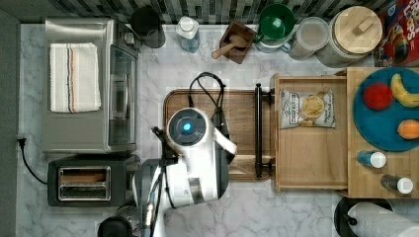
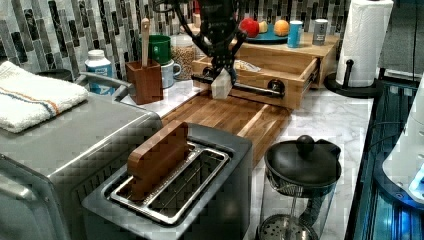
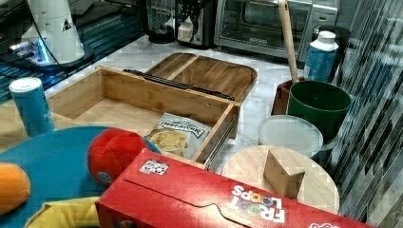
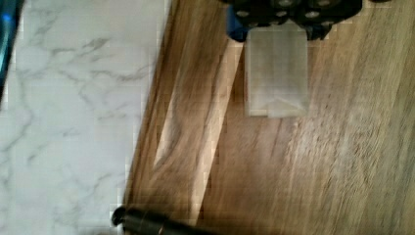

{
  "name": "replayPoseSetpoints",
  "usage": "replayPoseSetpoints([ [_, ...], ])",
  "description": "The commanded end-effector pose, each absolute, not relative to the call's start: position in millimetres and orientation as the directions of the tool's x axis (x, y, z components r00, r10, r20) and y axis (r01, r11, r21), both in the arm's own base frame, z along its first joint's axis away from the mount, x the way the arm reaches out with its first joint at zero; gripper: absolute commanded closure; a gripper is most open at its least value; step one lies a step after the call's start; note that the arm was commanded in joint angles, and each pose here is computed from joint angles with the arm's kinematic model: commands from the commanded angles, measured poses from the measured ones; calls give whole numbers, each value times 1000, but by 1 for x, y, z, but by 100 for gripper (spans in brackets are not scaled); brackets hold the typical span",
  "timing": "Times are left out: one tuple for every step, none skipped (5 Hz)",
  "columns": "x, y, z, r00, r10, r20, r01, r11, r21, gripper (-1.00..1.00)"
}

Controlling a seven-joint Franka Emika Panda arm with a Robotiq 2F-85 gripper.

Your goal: Place the butter on the board.

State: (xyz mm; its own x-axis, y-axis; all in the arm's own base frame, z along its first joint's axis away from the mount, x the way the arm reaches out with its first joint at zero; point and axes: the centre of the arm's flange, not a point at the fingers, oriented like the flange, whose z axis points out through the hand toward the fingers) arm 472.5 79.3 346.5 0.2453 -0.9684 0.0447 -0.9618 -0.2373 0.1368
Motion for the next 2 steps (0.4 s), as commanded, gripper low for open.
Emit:
replayPoseSetpoints([
  [472,132,349,135,-991,-5,-991,-135,1,100],
  [466,128,331,136,-990,-23,-990,-136,-24,100],
])
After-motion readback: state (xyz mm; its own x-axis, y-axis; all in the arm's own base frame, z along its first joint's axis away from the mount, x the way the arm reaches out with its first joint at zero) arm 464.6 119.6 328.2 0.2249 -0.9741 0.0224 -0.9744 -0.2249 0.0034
